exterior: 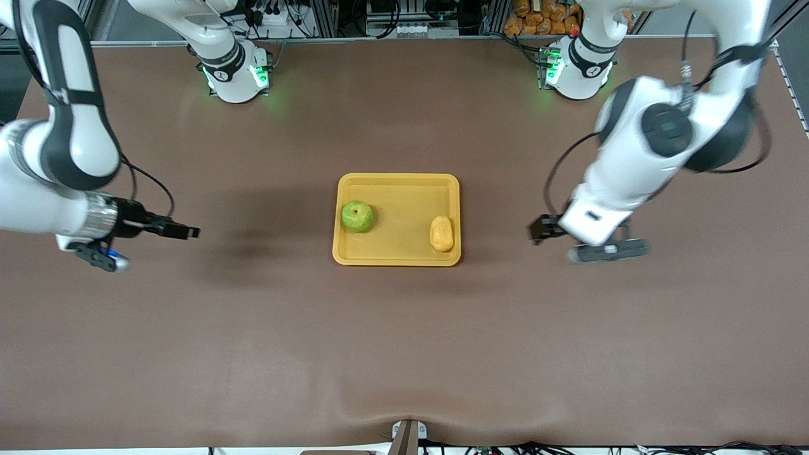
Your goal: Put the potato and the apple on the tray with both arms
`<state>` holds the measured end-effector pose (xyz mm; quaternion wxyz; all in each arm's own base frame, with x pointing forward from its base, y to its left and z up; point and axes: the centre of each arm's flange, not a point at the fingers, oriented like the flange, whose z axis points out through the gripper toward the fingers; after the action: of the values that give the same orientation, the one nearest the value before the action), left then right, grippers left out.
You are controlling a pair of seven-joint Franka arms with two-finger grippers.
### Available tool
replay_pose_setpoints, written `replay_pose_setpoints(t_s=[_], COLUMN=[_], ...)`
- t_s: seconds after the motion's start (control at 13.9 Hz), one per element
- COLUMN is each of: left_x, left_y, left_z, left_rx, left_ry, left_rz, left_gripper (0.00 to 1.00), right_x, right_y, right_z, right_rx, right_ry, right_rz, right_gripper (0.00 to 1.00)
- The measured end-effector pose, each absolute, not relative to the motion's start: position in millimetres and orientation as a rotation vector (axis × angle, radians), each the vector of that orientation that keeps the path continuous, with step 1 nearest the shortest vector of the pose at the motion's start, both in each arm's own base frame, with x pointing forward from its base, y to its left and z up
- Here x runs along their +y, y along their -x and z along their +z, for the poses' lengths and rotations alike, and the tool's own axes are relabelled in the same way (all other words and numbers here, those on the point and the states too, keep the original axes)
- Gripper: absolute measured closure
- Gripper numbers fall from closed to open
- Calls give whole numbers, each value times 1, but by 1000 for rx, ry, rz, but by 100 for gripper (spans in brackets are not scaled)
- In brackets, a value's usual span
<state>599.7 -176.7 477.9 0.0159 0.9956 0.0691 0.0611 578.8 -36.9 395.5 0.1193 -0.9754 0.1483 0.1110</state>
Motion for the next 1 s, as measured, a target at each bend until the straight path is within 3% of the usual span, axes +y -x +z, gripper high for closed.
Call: replay_pose_setpoints(t_s=[0.36, 1.0], left_x=[-103, -20], left_y=[-584, -565], left_z=[546, 604], left_rx=[338, 145], left_ry=[-3146, -3205], left_rz=[140, 61], left_gripper=[0, 0], right_x=[-25, -19], right_y=[-556, -550], right_z=[476, 580], right_rx=[265, 208], right_ry=[3021, 3037], right_rz=[217, 229], right_gripper=[0, 0])
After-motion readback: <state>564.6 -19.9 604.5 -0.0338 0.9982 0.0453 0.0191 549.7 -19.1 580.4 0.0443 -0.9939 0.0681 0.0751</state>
